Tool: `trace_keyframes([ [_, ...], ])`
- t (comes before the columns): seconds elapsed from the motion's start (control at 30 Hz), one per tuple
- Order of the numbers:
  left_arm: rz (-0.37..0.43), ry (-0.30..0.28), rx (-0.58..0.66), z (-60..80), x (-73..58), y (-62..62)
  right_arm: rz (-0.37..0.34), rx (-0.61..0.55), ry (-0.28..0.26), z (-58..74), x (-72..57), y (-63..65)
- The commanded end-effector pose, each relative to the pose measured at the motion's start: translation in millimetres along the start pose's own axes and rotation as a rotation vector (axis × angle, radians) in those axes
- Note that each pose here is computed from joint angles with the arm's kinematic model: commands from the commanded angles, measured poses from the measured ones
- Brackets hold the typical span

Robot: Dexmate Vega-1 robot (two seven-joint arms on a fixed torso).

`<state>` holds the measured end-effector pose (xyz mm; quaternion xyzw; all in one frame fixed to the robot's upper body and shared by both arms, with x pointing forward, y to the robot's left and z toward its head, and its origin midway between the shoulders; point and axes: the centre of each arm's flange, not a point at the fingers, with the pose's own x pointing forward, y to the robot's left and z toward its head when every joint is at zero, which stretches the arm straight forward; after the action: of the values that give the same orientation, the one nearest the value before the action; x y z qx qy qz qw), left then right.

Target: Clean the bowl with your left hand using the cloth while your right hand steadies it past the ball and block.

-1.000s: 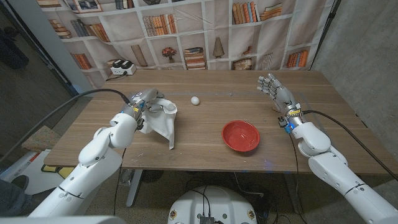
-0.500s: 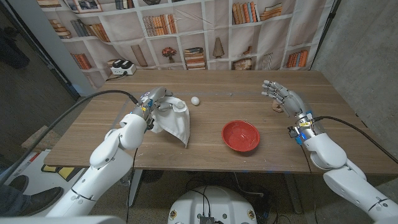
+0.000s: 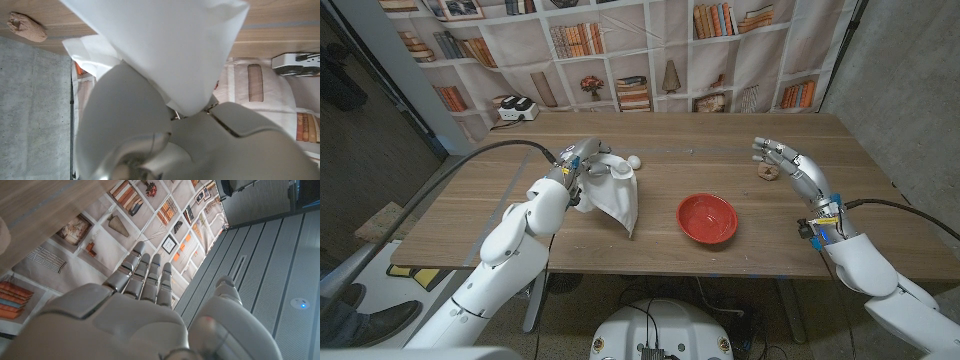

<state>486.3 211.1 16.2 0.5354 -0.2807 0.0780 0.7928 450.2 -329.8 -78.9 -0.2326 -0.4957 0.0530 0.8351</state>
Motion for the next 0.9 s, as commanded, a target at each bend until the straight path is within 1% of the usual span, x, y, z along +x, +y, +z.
trace_keyframes([
  [0.03, -0.074, -0.032, 0.015, 2.0, 12.0, 3.7, -0.008, -0.241, -0.062, 21.4, -20.7, 15.8],
  [0.2, -0.114, -0.043, 0.040, -3.3, 17.5, 9.2, 0.017, -0.306, -0.056, 20.4, -22.6, 26.0],
  [0.3, -0.127, -0.056, 0.048, -4.7, 20.1, 9.2, 0.036, -0.369, -0.064, 20.3, -24.8, 32.0],
  [0.4, -0.150, -0.070, 0.053, -3.5, 23.2, 7.8, 0.063, -0.426, -0.061, 20.2, -26.9, 34.6],
  [0.5, -0.181, -0.082, 0.066, -0.9, 25.6, 6.8, 0.102, -0.506, -0.067, 21.4, -29.7, 38.4],
  [0.63, -0.209, -0.094, 0.067, 0.4, 27.3, 6.3, 0.165, -0.630, -0.090, 25.9, -33.2, 46.0],
  [0.73, -0.201, -0.115, 0.057, -0.9, 27.1, 4.7, 0.208, -0.683, -0.093, 27.6, -35.3, 50.7],
  [0.9, -0.121, -0.184, 0.044, -3.9, 23.9, 1.6, 0.256, -0.725, -0.096, 31.4, -37.5, 58.4],
])
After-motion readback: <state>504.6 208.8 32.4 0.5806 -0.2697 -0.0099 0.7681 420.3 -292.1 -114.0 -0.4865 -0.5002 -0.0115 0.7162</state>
